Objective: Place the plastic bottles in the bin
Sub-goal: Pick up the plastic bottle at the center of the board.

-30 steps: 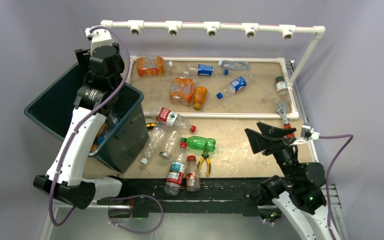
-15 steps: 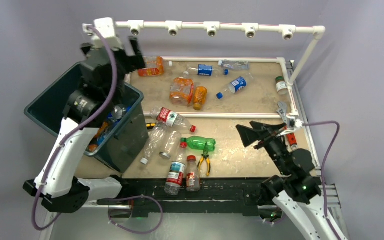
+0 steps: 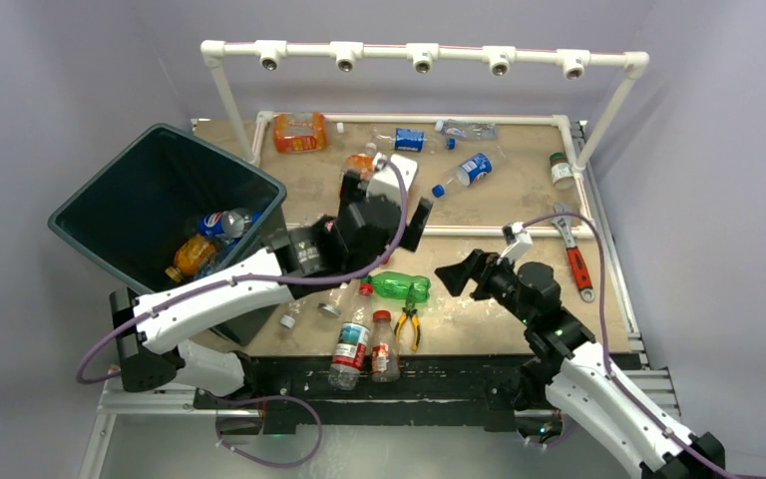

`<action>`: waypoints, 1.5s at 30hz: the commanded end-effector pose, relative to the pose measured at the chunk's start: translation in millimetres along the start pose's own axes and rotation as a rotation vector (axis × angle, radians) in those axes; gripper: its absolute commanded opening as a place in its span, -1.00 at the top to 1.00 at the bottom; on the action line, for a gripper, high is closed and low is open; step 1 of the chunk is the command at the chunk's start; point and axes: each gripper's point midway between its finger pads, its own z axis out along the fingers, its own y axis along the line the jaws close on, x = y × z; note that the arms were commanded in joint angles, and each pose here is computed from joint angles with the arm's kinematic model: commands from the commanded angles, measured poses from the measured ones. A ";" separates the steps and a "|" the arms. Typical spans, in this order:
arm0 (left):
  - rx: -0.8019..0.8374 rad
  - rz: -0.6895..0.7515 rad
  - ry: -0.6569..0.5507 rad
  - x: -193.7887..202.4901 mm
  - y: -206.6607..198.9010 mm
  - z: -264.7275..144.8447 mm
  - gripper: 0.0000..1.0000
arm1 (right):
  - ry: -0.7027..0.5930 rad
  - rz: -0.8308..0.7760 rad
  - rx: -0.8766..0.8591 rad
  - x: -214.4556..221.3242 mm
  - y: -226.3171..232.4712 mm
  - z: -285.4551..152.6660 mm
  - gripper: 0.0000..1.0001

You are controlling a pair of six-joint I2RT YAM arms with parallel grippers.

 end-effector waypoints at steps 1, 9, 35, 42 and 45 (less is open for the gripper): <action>0.060 -0.199 0.005 53.7 -18.8 5.6 -0.98 | 0.070 0.099 -0.093 33.5 3.5 10.2 -0.97; 0.066 -0.413 0.033 116.6 -19.4 6.2 -0.98 | 0.171 0.162 -0.139 73.7 -5.2 27.0 -0.98; 0.192 -0.603 0.032 127.8 -25.3 -15.0 -0.98 | 0.217 0.229 -0.215 88.4 -0.6 74.8 -0.55; 0.187 -0.611 0.029 127.5 -22.4 -17.1 -0.97 | 0.279 0.258 -0.259 99.8 5.4 78.3 -0.45; 0.186 -0.614 0.026 126.7 -21.4 -17.9 -0.97 | 0.287 0.265 -0.267 102.6 5.5 76.8 -0.18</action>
